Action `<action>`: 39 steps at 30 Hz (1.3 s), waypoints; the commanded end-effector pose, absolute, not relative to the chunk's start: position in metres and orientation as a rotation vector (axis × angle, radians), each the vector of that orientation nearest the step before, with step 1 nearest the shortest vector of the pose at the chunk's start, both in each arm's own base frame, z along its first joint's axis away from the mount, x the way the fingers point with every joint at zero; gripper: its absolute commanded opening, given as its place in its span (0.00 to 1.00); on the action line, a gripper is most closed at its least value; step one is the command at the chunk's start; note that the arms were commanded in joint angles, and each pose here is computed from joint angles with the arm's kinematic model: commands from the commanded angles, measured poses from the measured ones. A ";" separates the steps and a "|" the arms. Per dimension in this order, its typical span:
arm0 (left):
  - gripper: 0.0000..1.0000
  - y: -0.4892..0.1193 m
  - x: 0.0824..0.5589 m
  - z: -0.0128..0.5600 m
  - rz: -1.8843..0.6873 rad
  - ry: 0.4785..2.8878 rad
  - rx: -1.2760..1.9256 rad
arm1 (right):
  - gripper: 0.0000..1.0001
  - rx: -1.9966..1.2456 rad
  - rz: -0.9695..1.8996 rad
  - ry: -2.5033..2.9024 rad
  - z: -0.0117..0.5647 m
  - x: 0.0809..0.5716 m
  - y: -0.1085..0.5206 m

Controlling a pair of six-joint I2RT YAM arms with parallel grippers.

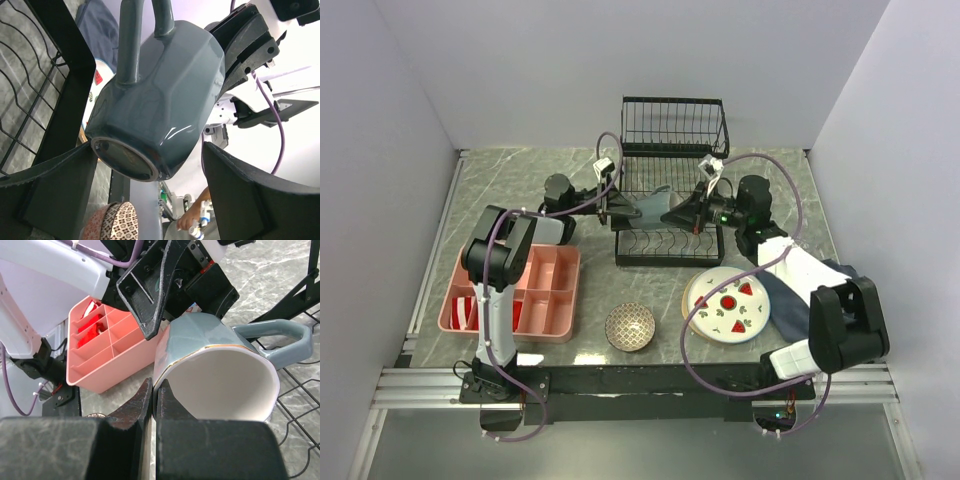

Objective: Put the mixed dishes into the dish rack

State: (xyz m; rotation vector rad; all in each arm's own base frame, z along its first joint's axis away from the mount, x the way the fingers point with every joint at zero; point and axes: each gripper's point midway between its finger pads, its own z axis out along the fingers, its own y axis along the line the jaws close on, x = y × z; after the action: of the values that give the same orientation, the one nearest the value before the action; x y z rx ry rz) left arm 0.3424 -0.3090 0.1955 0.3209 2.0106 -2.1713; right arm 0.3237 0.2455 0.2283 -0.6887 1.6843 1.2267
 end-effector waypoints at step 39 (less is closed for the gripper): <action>0.99 -0.343 0.300 0.259 -2.142 1.685 0.787 | 0.00 -0.732 1.468 1.731 0.195 0.291 0.278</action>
State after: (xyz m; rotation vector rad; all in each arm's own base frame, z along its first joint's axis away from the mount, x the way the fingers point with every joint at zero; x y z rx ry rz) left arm 0.3552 -0.3083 0.1888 0.2660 2.0344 -2.1508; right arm 0.3207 0.2518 0.2003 -0.7137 1.6724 1.3139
